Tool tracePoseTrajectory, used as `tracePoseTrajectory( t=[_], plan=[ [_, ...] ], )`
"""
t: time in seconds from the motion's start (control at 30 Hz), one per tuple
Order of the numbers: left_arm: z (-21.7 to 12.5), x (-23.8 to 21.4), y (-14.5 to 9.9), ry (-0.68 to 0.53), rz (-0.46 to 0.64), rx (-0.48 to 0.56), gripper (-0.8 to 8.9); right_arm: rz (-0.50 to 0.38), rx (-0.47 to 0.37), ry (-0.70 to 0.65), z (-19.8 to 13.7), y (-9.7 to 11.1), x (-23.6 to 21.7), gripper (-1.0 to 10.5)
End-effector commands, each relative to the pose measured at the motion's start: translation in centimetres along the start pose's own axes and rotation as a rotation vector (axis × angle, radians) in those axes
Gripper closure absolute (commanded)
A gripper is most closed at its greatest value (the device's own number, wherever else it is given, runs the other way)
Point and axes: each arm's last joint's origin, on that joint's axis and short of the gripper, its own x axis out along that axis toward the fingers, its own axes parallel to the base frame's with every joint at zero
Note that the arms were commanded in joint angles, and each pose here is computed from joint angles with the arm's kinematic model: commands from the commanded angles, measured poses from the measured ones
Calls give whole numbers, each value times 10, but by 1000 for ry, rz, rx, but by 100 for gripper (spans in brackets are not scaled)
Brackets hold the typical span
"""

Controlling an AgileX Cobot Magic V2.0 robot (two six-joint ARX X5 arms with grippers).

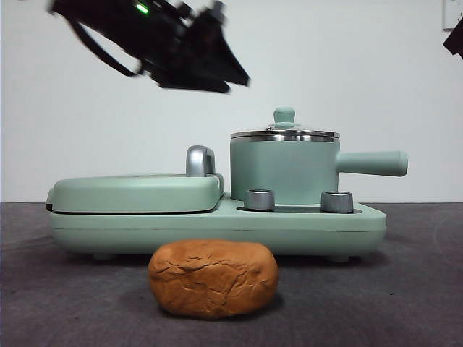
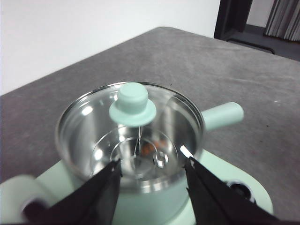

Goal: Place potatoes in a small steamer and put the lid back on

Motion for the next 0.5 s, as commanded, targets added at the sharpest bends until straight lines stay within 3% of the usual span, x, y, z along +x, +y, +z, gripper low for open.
tracePoseTrajectory(
  t=[0.03,0.5],
  plan=[
    [8,25,3,-14,-12,5,591,0,4,-18,5,0,-2,678],
    [18,103,19,-24,-30,16,587,0,4,-18,5,0,-2,678]
  ],
)
